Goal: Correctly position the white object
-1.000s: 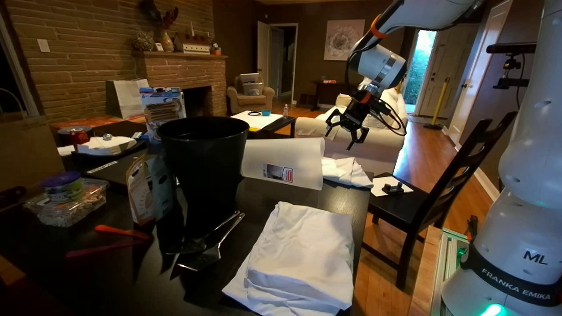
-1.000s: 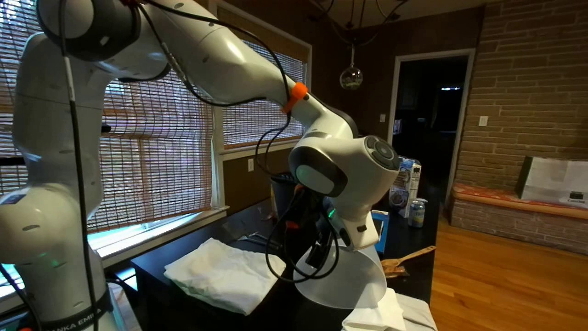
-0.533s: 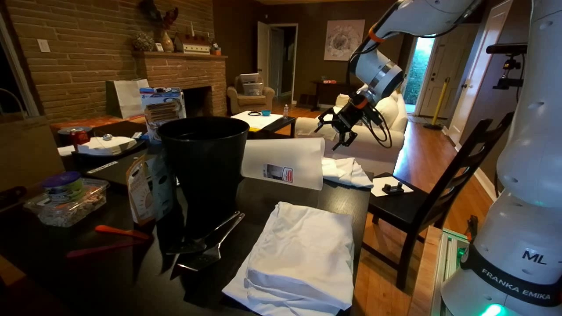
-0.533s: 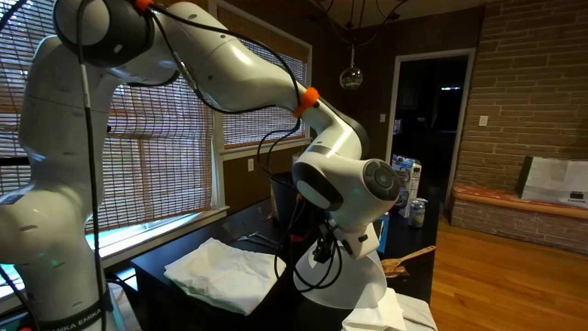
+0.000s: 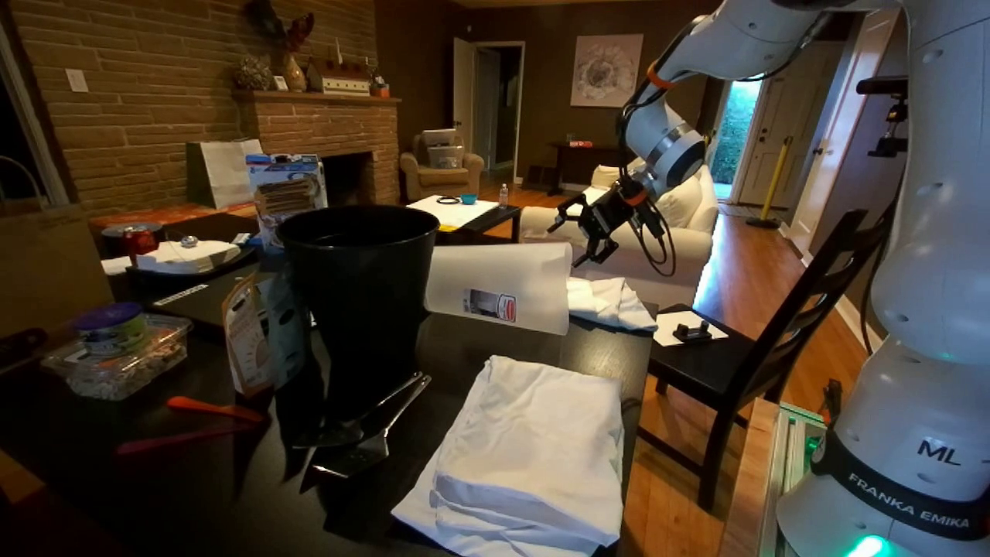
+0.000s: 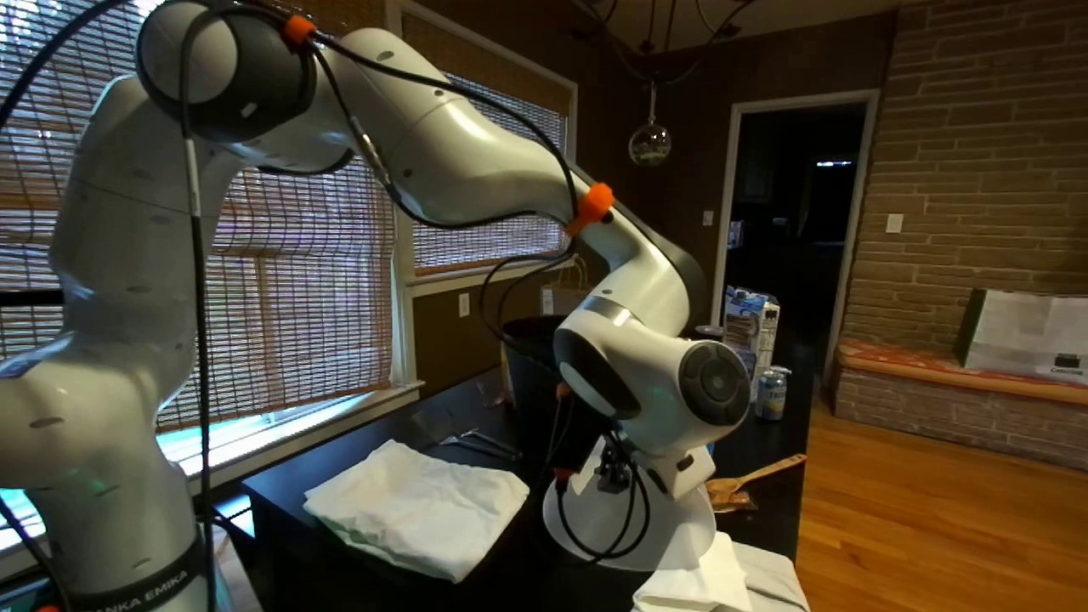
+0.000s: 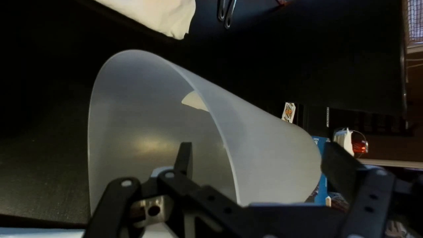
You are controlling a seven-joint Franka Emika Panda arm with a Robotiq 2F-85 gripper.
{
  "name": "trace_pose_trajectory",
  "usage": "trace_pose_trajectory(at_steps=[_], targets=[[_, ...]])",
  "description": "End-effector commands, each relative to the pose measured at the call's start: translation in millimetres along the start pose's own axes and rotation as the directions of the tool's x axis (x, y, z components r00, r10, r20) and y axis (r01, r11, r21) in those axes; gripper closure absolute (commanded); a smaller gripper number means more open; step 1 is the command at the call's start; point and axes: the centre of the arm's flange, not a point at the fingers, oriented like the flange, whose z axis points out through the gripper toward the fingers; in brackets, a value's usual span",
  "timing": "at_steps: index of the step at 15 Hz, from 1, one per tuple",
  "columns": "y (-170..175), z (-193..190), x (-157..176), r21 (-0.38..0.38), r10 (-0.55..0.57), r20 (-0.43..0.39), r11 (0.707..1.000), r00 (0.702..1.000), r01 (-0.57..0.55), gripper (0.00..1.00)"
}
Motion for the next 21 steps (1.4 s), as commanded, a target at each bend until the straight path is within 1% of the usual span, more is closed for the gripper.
trace_pose_trajectory(at_steps=[1, 4, 5, 7, 11, 13, 16, 17, 18, 20, 21], targets=[[1.8, 1.7, 21.7, 0.076, -0.045, -0.031, 0.996, 0.999, 0.048, 0.0], [-2.6, 2.7, 28.3, 0.107, -0.065, -0.05, 0.992, 0.997, 0.07, 0.01], [-2.6, 3.7, 30.0, 0.113, -0.07, -0.054, 0.991, 0.996, 0.076, 0.25], [-4.0, 4.7, 32.7, 0.12, -0.071, -0.058, 0.99, 0.996, 0.078, 0.28], [-1.4, 6.5, 37.0, 0.115, -0.07, -0.057, 0.99, 0.996, 0.076, 0.58], [1.4, 7.0, 38.1, 0.106, -0.068, -0.054, 0.992, 0.996, 0.073, 0.7], [3.0, 6.0, 38.3, 0.088, -0.073, -0.05, 0.993, 0.996, 0.077, 0.92], [1.8, 5.2, 37.8, 0.084, -0.074, -0.05, 0.993, 0.996, 0.078, 0.98], [-1.4, 3.6, 36.5, 0.082, -0.078, -0.052, 0.993, 0.996, 0.082, 1.0], [-12.9, -1.6, 35.1, 0.084, -0.096, -0.053, 0.991, 0.994, 0.1, 0.97], [-19.0, -4.2, 34.9, 0.084, -0.107, -0.053, 0.99, 0.993, 0.112, 0.99]])
